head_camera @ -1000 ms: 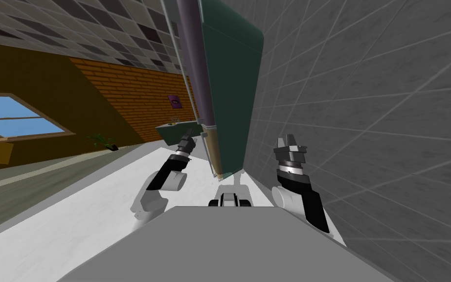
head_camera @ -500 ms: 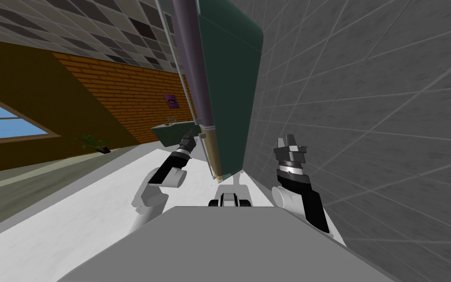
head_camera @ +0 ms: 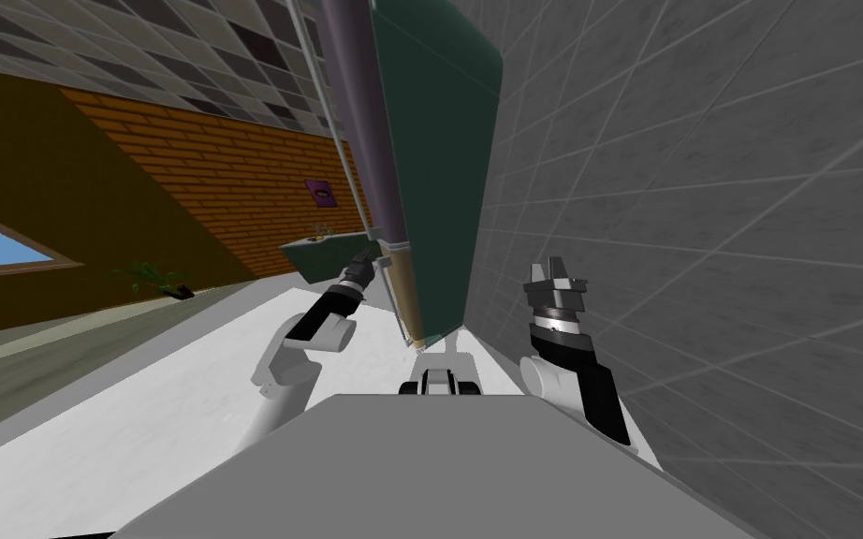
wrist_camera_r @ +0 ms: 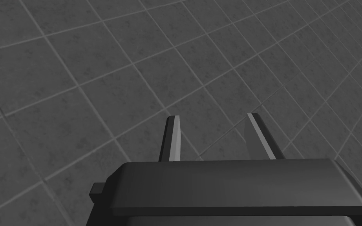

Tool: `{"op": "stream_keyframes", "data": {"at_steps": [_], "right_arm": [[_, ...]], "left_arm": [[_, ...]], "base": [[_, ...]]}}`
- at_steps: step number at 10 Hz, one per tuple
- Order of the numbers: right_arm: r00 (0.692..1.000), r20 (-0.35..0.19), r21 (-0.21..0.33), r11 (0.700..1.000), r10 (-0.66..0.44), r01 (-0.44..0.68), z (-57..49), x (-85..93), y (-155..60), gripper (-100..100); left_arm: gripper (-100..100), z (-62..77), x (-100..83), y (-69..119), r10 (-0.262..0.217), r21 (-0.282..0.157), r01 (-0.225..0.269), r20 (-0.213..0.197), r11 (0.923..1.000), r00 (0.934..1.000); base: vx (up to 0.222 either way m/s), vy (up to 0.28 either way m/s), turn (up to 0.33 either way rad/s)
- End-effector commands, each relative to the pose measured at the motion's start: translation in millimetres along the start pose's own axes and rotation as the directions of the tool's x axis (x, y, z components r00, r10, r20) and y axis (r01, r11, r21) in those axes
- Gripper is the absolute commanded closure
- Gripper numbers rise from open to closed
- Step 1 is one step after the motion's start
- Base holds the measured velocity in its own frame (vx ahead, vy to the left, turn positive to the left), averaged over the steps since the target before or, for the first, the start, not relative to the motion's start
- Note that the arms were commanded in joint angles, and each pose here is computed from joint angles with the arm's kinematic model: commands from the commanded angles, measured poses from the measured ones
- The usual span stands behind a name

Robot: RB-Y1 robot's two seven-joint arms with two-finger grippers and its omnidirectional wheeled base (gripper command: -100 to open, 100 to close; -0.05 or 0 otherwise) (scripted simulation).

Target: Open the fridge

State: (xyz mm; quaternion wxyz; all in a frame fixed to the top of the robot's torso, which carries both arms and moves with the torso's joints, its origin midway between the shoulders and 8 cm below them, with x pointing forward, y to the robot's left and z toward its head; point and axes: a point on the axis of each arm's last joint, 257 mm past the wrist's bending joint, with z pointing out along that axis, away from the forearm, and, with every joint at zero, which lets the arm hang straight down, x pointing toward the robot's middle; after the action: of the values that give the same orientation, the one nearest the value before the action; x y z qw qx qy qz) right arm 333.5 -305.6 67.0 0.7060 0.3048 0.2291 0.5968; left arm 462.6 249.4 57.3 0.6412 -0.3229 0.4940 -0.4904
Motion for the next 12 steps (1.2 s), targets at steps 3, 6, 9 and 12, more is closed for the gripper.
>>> {"op": "stream_keyframes", "data": {"at_steps": [3, 6, 9, 12], "right_arm": [[1.000, 0.000, 0.000, 1.000, 0.000, 0.000, 0.0, 0.0, 0, 0], [1.000, 0.000, 0.000, 1.000, 0.000, 0.000, 0.0, 0.0, 0, 0], [1.000, 0.000, 0.000, 1.000, 0.000, 0.000, 0.0, 0.0, 0, 0], [1.000, 0.000, 0.000, 1.000, 0.000, 0.000, 0.0, 0.0, 0, 0]], "left_arm": [[-100, 8.1, -9.4, 12.9, 0.021, -0.080, -0.020, 0.007, 0.9966, 0.9998], [-100, 10.5, -14.1, 19.6, 0.030, -0.121, -0.028, 0.012, 0.9923, 0.9995], [-100, 14.5, -23.2, 23.0, 0.049, -0.167, -0.045, 0.023, 0.9850, 0.9985], [-100, 17.2, -32.0, 20.9, 0.067, -0.196, -0.059, 0.034, 0.9788, 0.9971]], "base": [[0.047, 0.030, -0.062], [0.045, 0.033, -0.051], [0.044, 0.032, -0.066], [0.047, 0.031, -0.063]]}}
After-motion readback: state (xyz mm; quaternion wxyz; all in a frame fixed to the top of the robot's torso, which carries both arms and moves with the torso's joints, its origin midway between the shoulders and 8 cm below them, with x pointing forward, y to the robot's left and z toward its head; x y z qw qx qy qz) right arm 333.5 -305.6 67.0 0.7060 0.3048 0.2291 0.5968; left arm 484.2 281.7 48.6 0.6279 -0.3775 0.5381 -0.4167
